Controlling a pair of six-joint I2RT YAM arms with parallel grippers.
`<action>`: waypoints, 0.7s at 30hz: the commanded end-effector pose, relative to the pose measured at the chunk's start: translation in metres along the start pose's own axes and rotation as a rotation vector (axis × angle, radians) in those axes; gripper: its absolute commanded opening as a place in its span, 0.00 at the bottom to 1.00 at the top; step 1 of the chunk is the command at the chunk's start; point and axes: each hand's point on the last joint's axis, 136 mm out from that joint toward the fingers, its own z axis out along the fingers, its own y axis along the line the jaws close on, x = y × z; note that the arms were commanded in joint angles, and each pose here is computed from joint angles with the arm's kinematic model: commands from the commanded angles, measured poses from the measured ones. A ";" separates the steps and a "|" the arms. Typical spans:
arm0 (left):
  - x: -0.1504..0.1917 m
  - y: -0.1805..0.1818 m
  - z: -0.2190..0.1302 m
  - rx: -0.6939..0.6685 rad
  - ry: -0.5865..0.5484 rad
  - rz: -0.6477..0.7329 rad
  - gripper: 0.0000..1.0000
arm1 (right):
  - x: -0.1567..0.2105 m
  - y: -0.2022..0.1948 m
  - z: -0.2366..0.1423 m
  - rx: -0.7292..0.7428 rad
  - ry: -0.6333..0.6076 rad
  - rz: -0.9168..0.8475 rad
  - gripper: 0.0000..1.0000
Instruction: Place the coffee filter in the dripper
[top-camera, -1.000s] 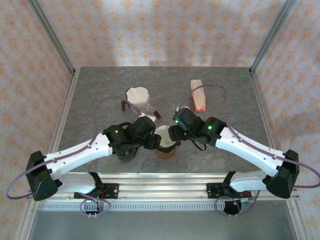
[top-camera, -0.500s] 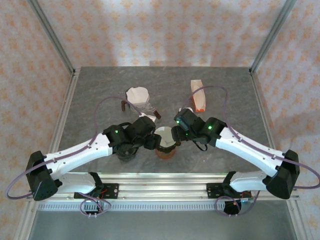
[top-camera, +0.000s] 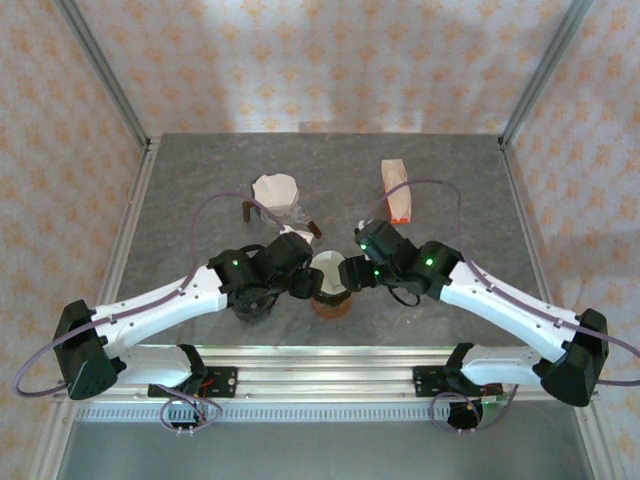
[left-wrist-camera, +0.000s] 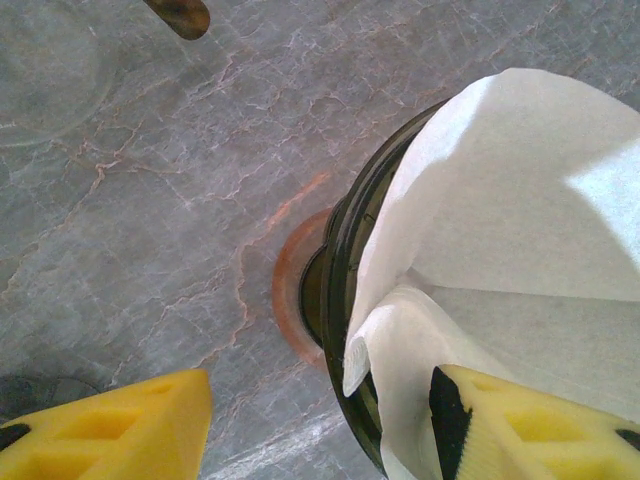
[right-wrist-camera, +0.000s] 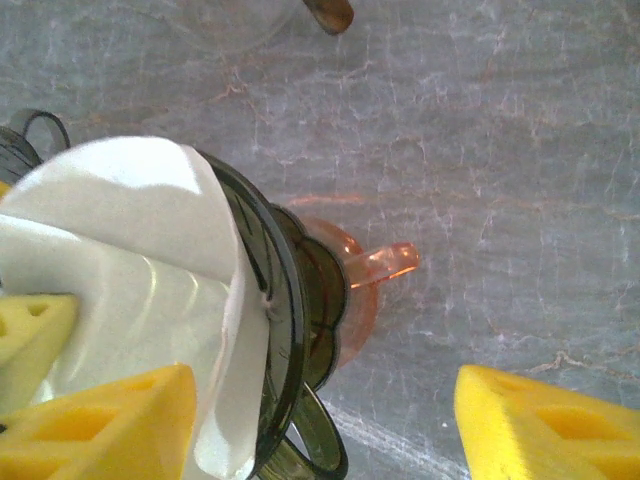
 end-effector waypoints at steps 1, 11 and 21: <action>0.005 0.003 0.006 -0.010 0.025 -0.005 0.61 | 0.004 -0.003 0.001 0.008 0.009 0.015 0.66; 0.007 0.008 0.005 -0.027 0.032 -0.007 0.61 | 0.004 -0.019 0.003 0.097 0.000 0.033 0.58; 0.004 0.006 -0.001 -0.002 0.009 -0.017 0.62 | 0.003 -0.019 0.002 0.099 -0.003 0.034 0.57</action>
